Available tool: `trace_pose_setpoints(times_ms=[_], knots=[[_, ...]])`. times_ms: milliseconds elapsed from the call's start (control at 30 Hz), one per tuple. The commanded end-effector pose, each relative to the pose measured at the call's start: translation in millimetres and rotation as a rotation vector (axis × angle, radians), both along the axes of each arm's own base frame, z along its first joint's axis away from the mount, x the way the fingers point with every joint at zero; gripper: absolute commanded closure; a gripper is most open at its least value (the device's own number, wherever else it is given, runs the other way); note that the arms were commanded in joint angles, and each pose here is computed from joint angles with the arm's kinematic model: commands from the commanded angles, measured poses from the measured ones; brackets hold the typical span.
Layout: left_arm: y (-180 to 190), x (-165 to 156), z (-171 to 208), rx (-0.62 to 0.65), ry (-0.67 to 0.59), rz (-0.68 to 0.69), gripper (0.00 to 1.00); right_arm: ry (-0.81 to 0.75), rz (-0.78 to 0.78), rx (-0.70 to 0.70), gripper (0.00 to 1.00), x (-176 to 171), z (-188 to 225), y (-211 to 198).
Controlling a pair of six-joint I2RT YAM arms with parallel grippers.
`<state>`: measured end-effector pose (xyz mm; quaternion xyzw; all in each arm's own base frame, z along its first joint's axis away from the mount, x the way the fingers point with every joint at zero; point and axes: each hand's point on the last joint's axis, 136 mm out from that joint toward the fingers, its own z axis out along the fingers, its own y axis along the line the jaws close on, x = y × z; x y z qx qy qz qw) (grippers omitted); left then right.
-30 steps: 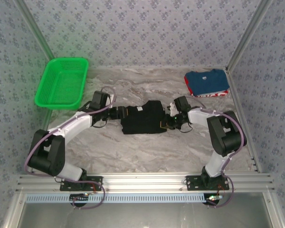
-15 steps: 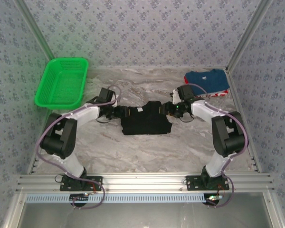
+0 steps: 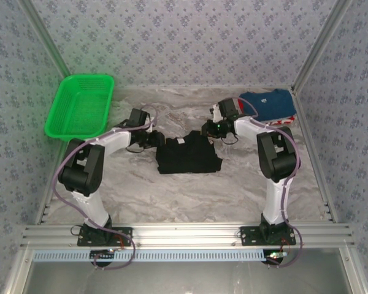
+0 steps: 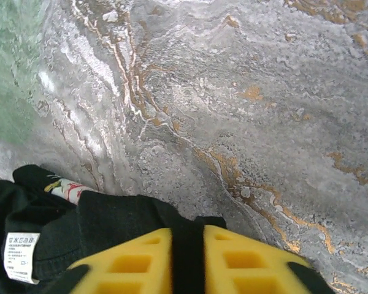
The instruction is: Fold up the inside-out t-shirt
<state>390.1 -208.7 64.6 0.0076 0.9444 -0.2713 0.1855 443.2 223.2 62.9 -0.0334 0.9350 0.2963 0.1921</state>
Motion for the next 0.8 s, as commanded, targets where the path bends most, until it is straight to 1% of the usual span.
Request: trace_pose_setpoints(times_ms=[0, 67, 133, 267, 300, 400, 467, 567, 600, 667, 767], knots=[[-11.8, 13.4, 17.4, -0.058, -0.045, -0.035, 0.8, -0.034, 0.002, -0.002, 0.86, 2.6, 14.6, -4.0], [-14.9, 14.4, 26.7, -0.077, -0.067, -0.048, 0.86, -0.052, -0.005, -0.004, 0.92, -3.1, 25.0, -10.9], [-16.0, 14.3, 34.1, -0.088, -0.085, -0.055, 0.91, -0.064, -0.016, -0.006, 0.95, -11.2, 32.3, -18.4], [-18.8, 14.2, 39.6, -0.114, -0.11, -0.061, 0.98, -0.082, -0.048, -0.027, 0.97, -26.9, 41.1, -34.3], [-19.4, 14.7, 37.3, -0.117, -0.107, -0.061, 0.98, -0.051, -0.057, -0.045, 0.97, -36.9, 27.8, -40.3], [-22.2, 20.6, 26.0, -0.12, -0.091, -0.059, 0.97, 0.0, -0.084, -0.073, 0.93, -41.9, 9.7, -49.8], [-22.2, 24.3, 12.7, -0.105, -0.067, -0.051, 0.93, 0.052, -0.092, -0.099, 0.87, -44.3, -5.4, -53.4], [-15.8, 29.2, -0.5, -0.053, -0.047, -0.028, 0.8, 0.088, -0.086, -0.138, 0.75, -50.4, -11.4, -59.0], [-13.9, 30.7, -0.4, -0.038, -0.053, -0.023, 0.75, 0.08, -0.085, -0.147, 0.7, -52.8, -7.6, -60.9], [-8.0, 34.0, 5.2, -0.004, -0.078, -0.009, 0.6, 0.052, -0.085, -0.16, 0.6, -60.4, 5.3, -66.6], [0.5, 36.5, 19.3, 0.038, -0.126, 0.008, 0.45, 0.038, -0.087, -0.166, 0.47, -80.5, 17.0, -71.8]])
